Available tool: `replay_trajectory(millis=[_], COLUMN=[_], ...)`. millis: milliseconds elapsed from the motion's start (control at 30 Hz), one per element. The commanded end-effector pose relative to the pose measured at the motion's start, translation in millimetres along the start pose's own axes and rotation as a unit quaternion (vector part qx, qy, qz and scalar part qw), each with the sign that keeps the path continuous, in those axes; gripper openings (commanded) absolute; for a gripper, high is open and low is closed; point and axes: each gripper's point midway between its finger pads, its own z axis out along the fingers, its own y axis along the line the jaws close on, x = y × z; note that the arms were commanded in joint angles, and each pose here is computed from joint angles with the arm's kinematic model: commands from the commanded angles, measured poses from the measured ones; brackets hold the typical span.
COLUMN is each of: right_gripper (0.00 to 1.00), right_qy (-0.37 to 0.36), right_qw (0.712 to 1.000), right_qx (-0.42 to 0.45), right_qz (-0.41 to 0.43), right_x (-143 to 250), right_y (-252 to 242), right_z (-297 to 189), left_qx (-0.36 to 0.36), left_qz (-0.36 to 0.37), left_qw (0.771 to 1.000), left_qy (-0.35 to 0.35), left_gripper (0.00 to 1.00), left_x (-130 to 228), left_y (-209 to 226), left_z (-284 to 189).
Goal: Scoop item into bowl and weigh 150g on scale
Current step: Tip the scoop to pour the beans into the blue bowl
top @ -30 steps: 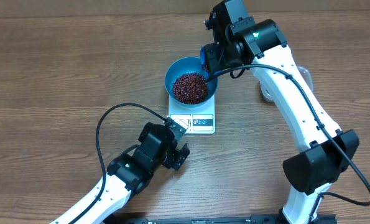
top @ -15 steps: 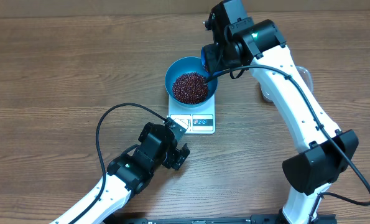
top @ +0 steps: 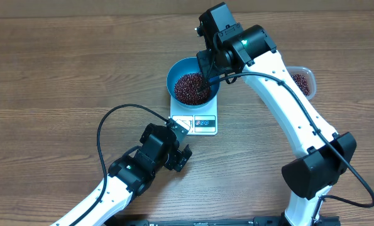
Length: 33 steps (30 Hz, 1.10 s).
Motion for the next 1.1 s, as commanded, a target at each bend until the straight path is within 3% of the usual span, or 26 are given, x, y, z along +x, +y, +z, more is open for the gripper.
replay_trajectory(millis=[0, 267, 1067], right_gripper=[0.04, 0.04, 0.04], right_qy=[-0.035, -0.017, -0.013], right_qw=[0.999, 0.996, 0.996], right_qx=[-0.006, -0.081, -0.080], right_qz=[0.006, 0.033, 0.036], right_x=[-13, -9, -7], right_y=[0, 11, 7], right_z=[-24, -25, -25], left_qx=[-0.007, -0.007, -0.007], left_qz=[-0.006, -0.006, -0.006], left_qw=[1.000, 1.000, 1.000], left_qy=[-0.011, -0.011, -0.011], left_gripper=[1.00, 1.00, 1.00], left_x=[-11, -11, -11], left_y=[4, 4, 4], left_z=[-3, -3, -3])
